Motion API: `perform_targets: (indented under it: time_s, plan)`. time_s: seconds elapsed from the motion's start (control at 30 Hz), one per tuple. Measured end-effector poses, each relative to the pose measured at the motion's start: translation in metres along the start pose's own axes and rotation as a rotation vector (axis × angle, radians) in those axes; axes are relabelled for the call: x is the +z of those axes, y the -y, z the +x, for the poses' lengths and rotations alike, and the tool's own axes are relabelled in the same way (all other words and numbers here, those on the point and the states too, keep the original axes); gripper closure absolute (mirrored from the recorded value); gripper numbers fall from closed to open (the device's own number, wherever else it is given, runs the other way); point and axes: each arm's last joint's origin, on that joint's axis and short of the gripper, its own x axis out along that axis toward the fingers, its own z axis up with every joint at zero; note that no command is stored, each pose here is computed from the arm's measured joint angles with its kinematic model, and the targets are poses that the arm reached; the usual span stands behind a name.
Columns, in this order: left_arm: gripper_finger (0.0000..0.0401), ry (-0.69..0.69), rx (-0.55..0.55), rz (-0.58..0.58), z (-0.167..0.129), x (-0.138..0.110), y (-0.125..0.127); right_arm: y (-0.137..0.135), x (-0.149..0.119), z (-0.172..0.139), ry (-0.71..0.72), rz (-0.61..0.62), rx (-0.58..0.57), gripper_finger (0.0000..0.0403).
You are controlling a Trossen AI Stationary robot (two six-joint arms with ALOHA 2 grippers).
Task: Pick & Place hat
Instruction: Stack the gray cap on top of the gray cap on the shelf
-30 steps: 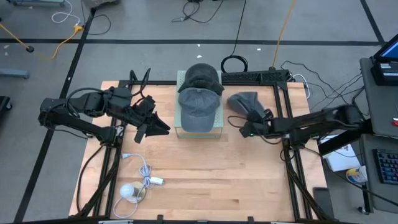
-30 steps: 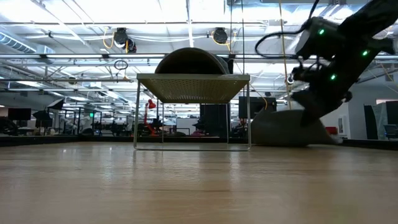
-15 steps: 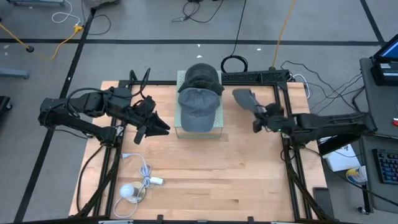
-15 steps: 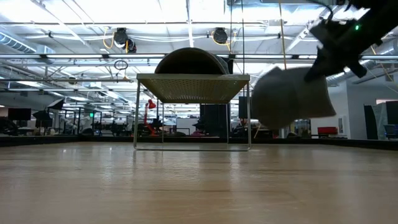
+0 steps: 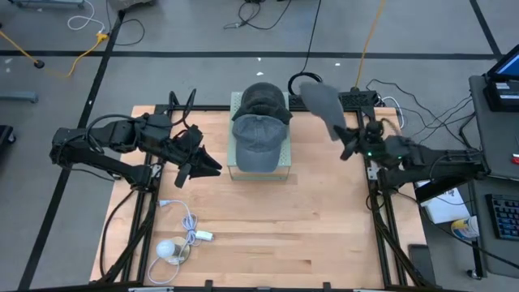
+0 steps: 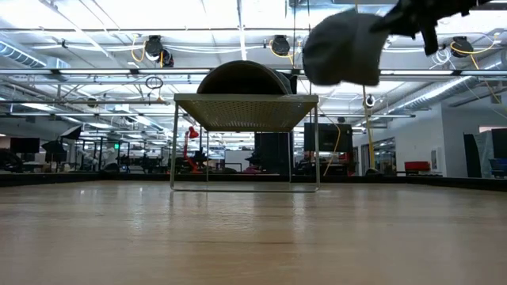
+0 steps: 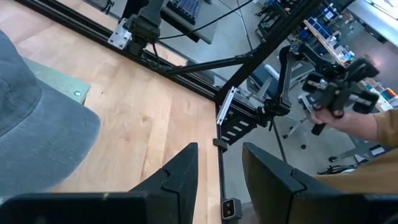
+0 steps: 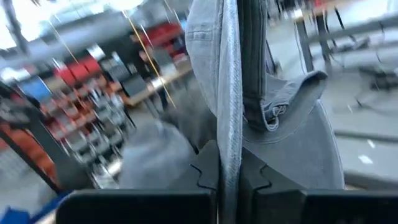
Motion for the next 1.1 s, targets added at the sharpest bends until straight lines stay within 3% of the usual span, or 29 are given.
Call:
perform_targets:
  time_s: [0.37,0.67,0.9,1.1]
  plan:
    - [0.0274,0.005,-0.005,-0.002,0.000,0.001,0.000,-0.015,0.028,-0.007,0.225,0.040,0.169,0.0399]
    - [0.0274,0.090,-0.048,0.111,-0.001,0.009,0.005,-0.024,0.030,-0.010,0.198,-0.012,0.445,0.0399]
    - [0.0273,0.213,-0.051,0.182,-0.002,0.018,0.010,-0.028,0.030,-0.012,0.141,0.051,0.613,0.0397]
    - [0.0233,0.319,-0.057,0.255,-0.005,0.027,0.013,-0.030,0.034,-0.015,0.150,0.119,0.685,0.0399]
